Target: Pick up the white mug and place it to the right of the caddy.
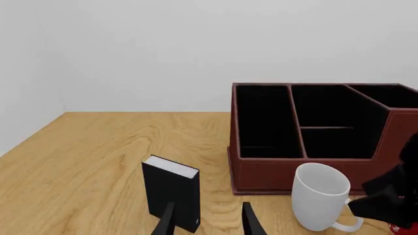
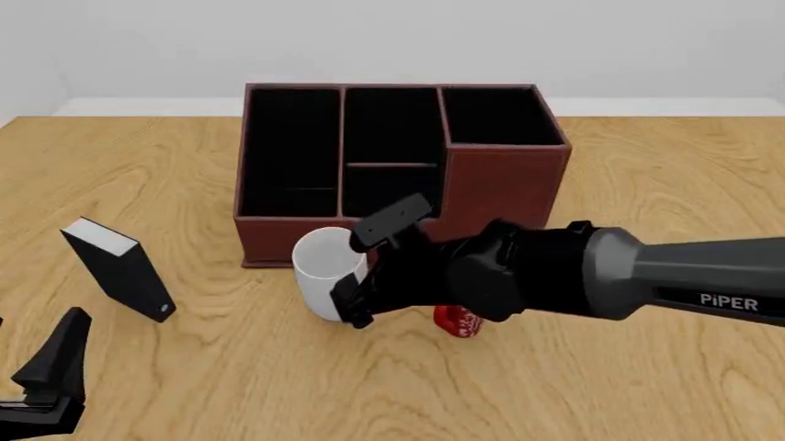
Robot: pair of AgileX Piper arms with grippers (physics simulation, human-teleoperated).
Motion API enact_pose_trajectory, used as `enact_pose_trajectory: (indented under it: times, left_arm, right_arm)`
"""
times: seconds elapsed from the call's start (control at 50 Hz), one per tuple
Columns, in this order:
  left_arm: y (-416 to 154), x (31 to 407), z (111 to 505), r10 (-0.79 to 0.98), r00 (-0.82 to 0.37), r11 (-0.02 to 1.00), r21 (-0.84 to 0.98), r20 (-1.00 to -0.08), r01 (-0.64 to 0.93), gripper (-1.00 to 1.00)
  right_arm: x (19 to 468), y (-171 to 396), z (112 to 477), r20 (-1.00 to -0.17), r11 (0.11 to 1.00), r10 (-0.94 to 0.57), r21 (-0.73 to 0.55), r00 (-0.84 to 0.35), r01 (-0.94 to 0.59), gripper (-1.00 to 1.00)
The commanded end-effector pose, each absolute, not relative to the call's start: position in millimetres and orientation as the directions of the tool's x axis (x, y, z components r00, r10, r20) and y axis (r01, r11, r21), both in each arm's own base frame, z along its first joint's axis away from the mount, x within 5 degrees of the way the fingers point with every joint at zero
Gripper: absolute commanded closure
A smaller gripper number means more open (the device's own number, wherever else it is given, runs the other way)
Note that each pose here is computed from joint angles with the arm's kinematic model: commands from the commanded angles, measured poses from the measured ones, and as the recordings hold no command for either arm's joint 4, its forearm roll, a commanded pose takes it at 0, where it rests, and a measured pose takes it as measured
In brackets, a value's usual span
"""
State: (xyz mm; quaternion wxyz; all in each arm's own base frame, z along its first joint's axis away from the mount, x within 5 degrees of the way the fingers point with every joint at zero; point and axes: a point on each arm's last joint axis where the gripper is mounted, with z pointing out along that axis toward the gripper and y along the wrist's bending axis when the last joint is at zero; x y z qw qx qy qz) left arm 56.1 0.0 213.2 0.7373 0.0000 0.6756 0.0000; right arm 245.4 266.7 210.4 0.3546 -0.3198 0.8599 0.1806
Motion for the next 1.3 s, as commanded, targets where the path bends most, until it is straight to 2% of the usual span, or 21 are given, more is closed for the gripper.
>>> enact_pose_trajectory:
  times: [0.02, 0.9, 0.92, 1.3]
  left_arm:
    - [0.0, 56.1, 213.2, 0.000, 0.087, 1.000, 0.000, -0.996, 0.000, -1.00]
    - [0.0, 56.1, 213.2, 0.000, 0.087, 1.000, 0.000, -0.996, 0.000, -1.00]
    - [0.0, 56.1, 213.2, 0.000, 0.087, 1.000, 0.000, -0.996, 0.000, -1.00]
    - [0.0, 56.1, 213.2, 0.000, 0.087, 1.000, 0.000, -0.996, 0.000, -1.00]
  right_arm:
    - [247.8, 269.0, 200.9, -0.711, 0.734, -0.429, 0.085, -0.557, -0.674, -1.00]
    - [248.9, 278.4, 169.6, -0.675, 0.745, -0.430, 0.110, -0.600, -0.658, -1.00]
    - [248.9, 277.8, 171.1, -0.676, 0.746, -0.429, 0.110, -0.599, -0.657, 1.00]
    - [245.4, 279.6, 178.0, -0.679, 0.713, -0.477, 0.071, -0.557, -0.697, 1.00]
